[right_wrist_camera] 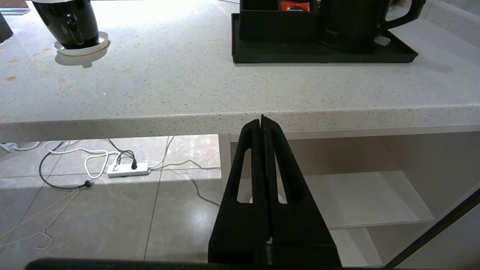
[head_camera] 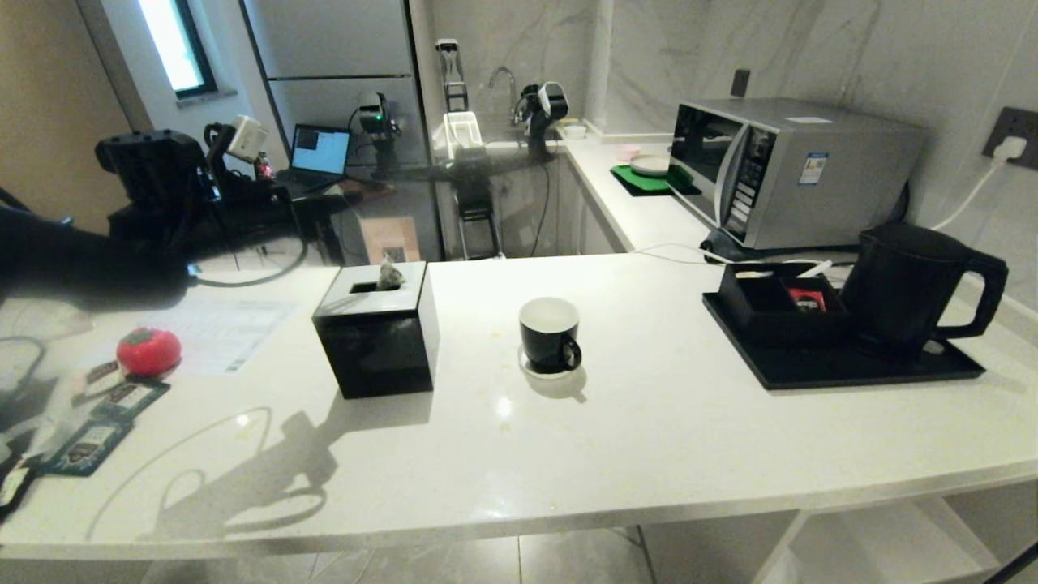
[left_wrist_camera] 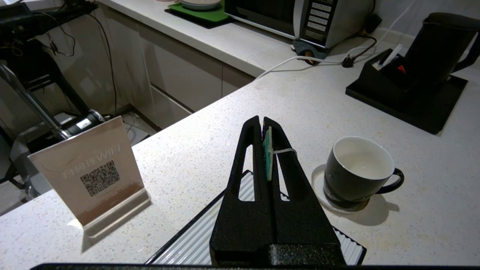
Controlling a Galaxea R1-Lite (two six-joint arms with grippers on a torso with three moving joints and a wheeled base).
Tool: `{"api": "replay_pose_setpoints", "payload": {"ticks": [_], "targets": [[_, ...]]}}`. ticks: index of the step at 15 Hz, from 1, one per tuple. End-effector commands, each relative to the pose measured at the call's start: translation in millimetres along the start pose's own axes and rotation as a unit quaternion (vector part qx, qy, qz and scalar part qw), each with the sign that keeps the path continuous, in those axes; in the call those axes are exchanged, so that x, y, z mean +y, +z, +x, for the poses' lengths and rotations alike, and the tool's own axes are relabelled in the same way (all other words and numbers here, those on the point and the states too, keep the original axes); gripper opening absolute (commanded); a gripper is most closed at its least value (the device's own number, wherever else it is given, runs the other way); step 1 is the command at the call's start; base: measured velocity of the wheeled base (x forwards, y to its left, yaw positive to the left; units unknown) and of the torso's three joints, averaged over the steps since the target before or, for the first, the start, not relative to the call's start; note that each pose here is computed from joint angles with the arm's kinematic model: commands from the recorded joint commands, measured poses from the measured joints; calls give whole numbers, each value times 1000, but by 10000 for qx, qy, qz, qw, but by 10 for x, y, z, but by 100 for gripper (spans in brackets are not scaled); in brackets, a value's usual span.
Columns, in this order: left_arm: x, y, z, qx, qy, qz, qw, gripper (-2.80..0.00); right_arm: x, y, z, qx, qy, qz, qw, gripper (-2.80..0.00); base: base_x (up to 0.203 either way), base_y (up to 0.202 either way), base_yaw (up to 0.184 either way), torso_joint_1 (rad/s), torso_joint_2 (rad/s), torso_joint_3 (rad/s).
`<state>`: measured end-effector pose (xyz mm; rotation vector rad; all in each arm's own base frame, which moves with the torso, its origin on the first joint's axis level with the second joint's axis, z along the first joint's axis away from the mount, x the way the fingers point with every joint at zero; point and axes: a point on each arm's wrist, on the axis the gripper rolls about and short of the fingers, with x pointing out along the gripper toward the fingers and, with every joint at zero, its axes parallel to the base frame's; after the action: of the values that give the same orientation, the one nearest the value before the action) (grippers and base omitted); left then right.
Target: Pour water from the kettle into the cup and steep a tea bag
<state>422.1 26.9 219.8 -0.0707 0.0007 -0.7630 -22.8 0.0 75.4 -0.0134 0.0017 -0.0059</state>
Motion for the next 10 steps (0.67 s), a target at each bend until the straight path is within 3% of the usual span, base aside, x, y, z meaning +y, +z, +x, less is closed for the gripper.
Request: {"api": "replay_pose_setpoints", "payload": {"ticks": [1,10], "targets": [[23,38,-53,-35,26,37,10000,-280,0,0,1,7,-1,-2,10000,-280,0,0,0,0,0,0],[93,62,-159,-50,155,52,9999,-280,0,0,1,5,-1,-2,10000,-280,0,0,0,0,0,0]]}}
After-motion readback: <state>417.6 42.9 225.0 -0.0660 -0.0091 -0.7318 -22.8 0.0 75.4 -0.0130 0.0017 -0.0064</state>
